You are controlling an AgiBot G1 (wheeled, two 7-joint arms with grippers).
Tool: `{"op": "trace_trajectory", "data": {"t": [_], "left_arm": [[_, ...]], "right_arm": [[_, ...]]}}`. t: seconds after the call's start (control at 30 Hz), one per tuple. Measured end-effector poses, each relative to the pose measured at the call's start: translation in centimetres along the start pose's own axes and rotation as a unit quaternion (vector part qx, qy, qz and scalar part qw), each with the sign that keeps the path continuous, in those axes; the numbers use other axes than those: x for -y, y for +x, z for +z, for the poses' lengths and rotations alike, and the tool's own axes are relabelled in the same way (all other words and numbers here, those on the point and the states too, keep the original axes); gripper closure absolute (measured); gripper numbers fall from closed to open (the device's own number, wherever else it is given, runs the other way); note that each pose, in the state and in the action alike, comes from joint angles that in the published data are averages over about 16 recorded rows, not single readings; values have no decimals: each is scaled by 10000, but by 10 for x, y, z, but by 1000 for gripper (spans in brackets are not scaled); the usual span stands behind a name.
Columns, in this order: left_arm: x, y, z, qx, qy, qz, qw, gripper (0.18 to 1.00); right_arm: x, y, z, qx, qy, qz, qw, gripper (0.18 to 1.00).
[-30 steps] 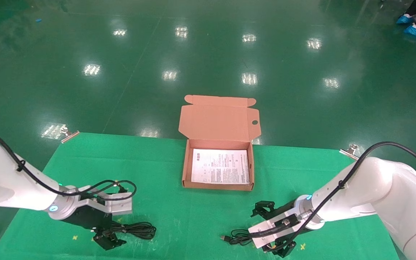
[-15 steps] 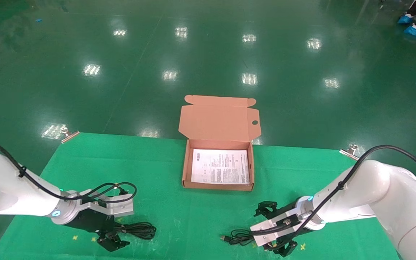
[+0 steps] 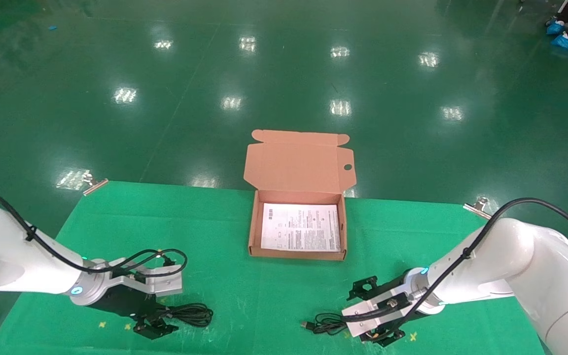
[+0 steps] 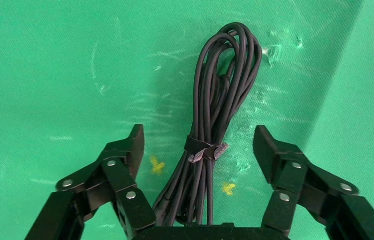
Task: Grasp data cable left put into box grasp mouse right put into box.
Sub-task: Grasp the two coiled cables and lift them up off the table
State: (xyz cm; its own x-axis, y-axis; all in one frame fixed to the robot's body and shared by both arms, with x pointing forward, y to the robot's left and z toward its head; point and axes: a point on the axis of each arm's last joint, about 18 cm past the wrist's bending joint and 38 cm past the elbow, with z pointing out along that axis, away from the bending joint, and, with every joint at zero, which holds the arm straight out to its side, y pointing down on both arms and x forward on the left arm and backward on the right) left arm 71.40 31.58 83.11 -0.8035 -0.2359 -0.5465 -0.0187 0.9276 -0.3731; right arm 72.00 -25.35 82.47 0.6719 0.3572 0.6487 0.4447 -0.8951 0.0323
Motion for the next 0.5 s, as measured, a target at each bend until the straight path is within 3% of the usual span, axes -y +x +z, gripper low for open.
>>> {"op": "trace_trajectory", "data": {"t": [0.13,0.5], "left_arm": [[0,0,0,-3,-3,13,10000,363],[1,0,-1,-7,-6,33,10000,612]], "right_arm": [[0,0,0,0,2,-2,10000,391],[0,0,0,0,8,-5,10000,642]]}}
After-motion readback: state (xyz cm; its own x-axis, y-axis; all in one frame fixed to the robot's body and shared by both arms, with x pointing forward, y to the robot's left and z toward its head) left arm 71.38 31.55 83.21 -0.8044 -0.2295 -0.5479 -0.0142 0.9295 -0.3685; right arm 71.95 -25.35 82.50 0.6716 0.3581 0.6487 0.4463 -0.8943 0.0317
